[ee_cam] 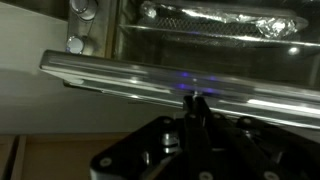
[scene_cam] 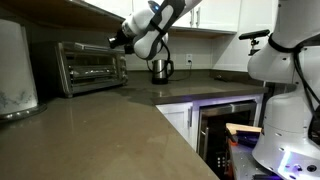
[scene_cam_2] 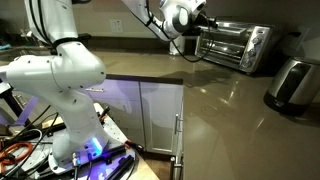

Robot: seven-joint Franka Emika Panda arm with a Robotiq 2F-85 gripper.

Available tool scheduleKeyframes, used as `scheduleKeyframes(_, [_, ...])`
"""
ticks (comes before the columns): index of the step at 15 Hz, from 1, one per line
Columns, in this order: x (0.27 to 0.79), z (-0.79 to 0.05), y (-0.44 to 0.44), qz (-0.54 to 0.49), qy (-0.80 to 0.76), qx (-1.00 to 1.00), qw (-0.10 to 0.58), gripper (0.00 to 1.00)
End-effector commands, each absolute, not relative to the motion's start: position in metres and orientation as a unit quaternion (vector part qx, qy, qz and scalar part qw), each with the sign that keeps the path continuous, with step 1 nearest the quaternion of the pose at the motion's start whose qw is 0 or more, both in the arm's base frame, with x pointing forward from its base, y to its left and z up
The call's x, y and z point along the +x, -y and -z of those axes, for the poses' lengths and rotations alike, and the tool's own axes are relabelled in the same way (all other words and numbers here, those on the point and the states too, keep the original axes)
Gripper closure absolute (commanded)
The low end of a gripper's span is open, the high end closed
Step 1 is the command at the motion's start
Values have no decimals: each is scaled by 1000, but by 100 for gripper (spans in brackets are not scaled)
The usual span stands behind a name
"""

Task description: Open the door of the oven

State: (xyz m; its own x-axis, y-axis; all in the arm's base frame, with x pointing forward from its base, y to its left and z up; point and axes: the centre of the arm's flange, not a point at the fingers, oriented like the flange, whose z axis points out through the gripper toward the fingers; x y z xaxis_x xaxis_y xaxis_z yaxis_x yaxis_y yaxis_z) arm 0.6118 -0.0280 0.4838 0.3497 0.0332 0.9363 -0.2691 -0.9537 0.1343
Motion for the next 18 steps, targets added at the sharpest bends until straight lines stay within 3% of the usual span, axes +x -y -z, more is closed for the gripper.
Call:
scheduleKeyframes(1, [588,-466,33,-563,85,813,120,94])
scheduleKeyframes(18, [547,-456,5,-555,115,816,113,94])
